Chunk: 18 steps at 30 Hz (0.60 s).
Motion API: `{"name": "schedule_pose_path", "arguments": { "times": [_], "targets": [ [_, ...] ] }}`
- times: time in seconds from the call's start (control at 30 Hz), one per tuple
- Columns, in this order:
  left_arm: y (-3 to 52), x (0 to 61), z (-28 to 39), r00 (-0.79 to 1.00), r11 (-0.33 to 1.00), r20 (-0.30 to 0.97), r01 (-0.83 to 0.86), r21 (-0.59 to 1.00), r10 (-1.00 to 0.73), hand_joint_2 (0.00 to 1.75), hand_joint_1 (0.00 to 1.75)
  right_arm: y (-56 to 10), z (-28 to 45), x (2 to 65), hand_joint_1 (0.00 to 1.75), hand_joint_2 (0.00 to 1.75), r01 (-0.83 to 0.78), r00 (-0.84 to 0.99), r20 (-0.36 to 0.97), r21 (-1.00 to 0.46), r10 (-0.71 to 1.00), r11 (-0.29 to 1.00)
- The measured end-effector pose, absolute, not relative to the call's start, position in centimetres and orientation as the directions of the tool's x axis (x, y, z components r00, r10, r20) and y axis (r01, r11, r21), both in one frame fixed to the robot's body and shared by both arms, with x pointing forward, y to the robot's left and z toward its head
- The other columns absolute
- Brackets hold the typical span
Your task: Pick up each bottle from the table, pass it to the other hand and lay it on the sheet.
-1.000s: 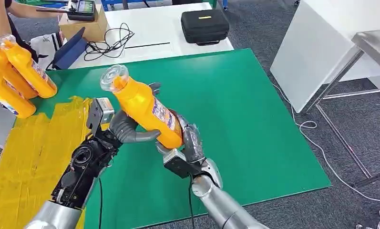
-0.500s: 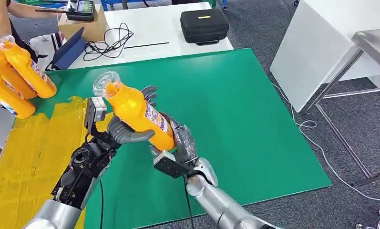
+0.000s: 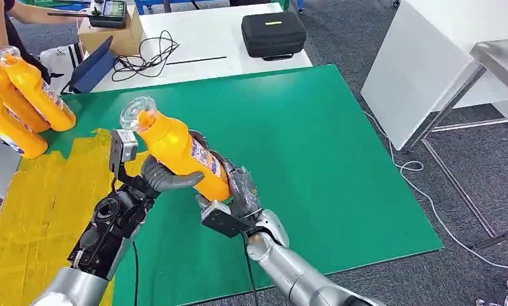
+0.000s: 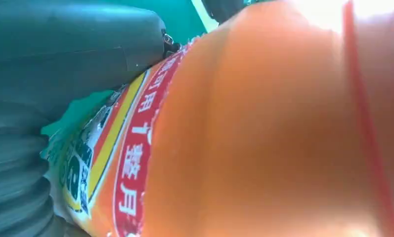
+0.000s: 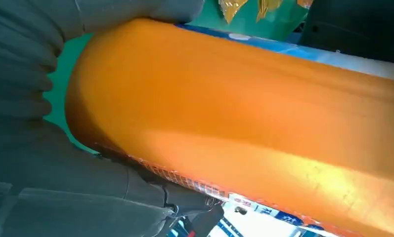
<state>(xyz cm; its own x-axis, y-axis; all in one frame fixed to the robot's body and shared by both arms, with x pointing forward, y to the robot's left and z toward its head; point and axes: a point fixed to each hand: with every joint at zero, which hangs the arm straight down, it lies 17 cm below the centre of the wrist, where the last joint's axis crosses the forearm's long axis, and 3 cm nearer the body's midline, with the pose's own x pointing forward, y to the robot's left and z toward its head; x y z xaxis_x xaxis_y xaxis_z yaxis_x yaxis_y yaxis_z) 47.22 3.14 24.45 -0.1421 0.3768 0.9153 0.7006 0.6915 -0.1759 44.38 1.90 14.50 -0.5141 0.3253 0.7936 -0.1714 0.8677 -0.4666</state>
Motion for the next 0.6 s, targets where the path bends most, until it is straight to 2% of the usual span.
{"name": "schedule_pose_path", "arguments": {
  "times": [0.1, 0.13, 0.17, 0.37, 0.6],
  "targets": [
    [3.2, 47.3, 24.5, -0.143, 0.694, 0.915, 0.698, -0.177, 0.377, 1.75, 1.75, 2.0, 14.4, 44.4, 1.75, 1.75, -0.174, -0.512, 0.794, -0.469, 0.327, 0.866],
    [3.2, 47.3, 24.4, -0.143, 0.697, 0.915, 0.695, -0.178, 0.377, 1.75, 1.75, 2.0, 14.4, 44.4, 1.62, 1.75, -0.174, -0.513, 0.794, -0.469, 0.327, 0.866],
    [3.3, 47.4, 24.5, -0.143, 0.7, 0.914, 0.691, -0.182, 0.379, 1.75, 1.75, 2.0, 14.5, 44.5, 0.0, 1.75, -0.171, -0.513, 0.794, -0.468, 0.327, 0.867],
    [4.4, 48.2, 25.5, -0.178, 0.733, 0.905, 0.655, -0.184, 0.386, 1.75, 1.75, 1.4, 14.8, 44.0, 0.0, 1.75, -0.167, -0.51, 0.81, -0.425, 0.291, 0.89],
    [9.0, 50.2, 28.1, -0.322, 0.839, 0.888, 0.532, -0.115, 0.327, 1.75, 1.75, -3.8, 20.0, 43.4, 0.0, 1.75, -0.08, -0.568, 0.806, -0.256, 0.167, 0.963]
  ]
}}
